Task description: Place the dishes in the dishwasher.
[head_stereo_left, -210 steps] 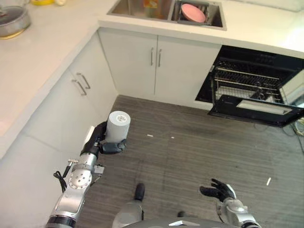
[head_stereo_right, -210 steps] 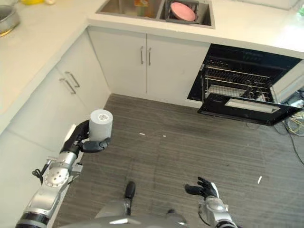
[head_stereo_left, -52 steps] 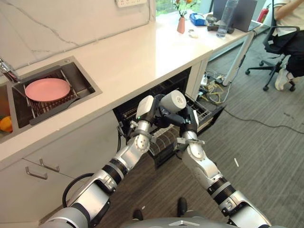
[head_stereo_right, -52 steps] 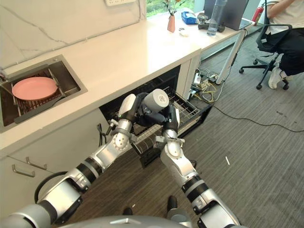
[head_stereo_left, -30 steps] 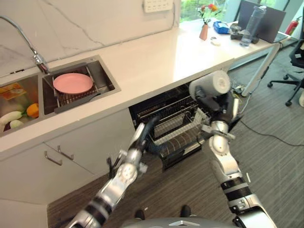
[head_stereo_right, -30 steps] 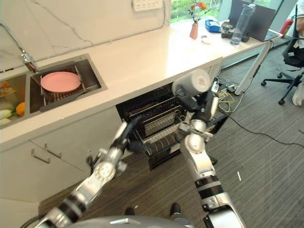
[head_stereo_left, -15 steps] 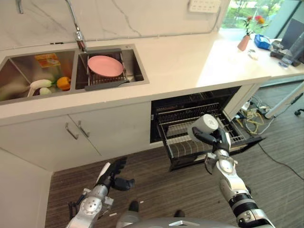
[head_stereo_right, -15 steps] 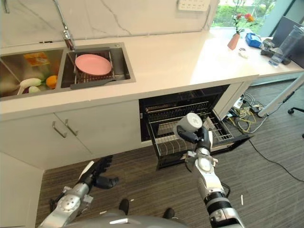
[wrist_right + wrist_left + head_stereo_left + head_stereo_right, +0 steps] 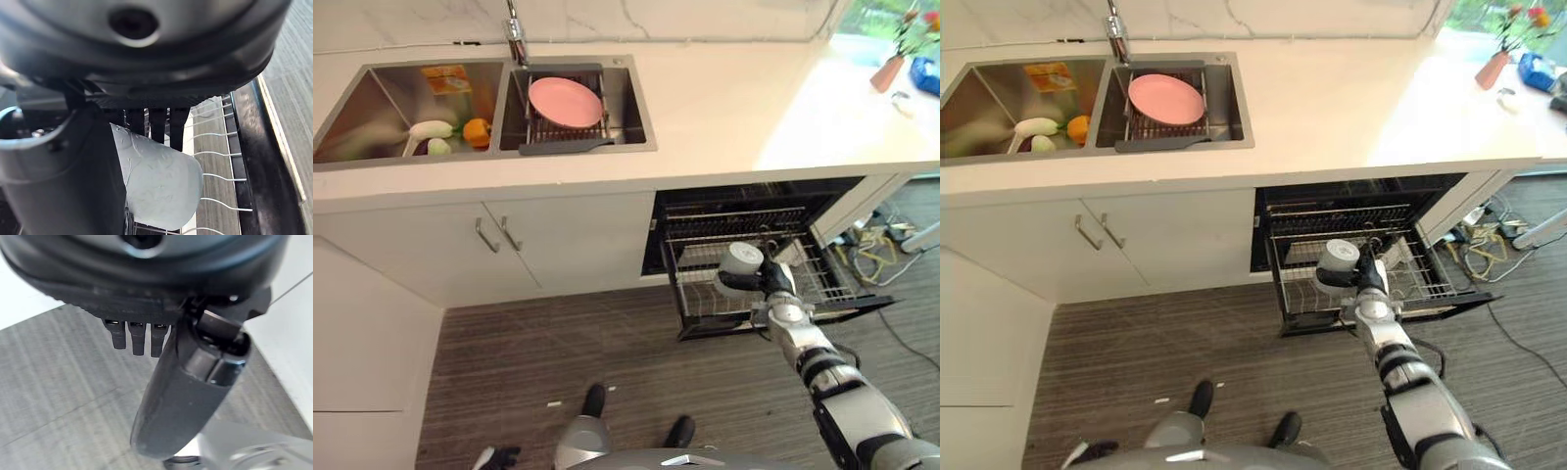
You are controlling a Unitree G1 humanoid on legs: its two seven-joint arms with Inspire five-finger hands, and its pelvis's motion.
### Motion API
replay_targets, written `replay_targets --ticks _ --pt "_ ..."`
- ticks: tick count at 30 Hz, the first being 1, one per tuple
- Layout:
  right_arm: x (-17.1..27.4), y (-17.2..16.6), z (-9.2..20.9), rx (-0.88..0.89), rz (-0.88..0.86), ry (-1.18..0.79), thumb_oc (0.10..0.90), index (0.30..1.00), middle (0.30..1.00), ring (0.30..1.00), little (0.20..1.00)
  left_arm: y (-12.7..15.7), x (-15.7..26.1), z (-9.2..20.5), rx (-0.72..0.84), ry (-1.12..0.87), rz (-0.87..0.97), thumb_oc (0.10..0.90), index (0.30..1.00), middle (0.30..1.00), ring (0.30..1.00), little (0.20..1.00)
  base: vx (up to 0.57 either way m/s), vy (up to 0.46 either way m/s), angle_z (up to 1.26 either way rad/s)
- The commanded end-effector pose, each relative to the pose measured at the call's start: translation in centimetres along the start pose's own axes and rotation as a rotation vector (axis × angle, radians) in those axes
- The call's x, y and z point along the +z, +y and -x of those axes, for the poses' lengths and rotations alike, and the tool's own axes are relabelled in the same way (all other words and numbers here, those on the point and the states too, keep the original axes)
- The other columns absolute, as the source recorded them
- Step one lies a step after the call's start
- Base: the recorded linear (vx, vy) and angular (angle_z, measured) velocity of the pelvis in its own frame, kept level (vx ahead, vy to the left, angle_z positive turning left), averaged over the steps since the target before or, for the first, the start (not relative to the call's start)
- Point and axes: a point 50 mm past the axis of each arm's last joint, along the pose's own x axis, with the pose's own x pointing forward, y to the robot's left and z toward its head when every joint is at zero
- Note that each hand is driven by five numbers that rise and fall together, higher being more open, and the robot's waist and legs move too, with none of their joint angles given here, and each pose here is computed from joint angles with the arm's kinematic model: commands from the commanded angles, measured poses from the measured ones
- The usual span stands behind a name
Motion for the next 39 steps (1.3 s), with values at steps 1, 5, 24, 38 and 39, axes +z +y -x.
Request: replay_targets --ticks 1,5,24,38,39 --pt "7.4 -2.6 -1.2 -0.097 0.044 -0.205 0.400 0.300 0.300 0.300 0.300 -0.9 2.0 -0.3 -0.011 -0.073 -0.110 0.800 0.900 0.900 0.900 0.900 -0.05 0.018 0.12" --pt "5.8 -2.4 -1.5 -0.114 0.109 -0.130 0.800 0.900 0.900 0.900 0.900 -2.0 2.1 -0.4 -0.027 -0.057 -0.115 0.800 0.900 0.900 0.900 0.900 -0.03 0.001 0.18" --pt "11.6 -2.5 3.0 -0.177 -0.017 -0.614 0.800 0.900 0.900 0.900 0.900 -1.4 1.3 -0.4 0.110 0.045 0.085 0.800 0.900 0.900 0.900 0.900 0.01 -0.033 -0.03" --pt "10.9 -7.1 11.8 -0.250 -0.275 -0.964 0.800 0.900 0.900 0.900 0.900 -1.7 2.0 -0.5 0.143 0.036 0.149 0.800 0.900 0.900 0.900 0.900 0.05 0.084 0.00" --pt "10.8 -7.3 12.0 -0.262 -0.286 -0.970 0.800 0.900 0.900 0.900 0.900 -1.6 2.1 -0.6 0.151 0.035 0.149 0.800 0.900 0.900 0.900 0.900 0.20 0.411 -0.48"
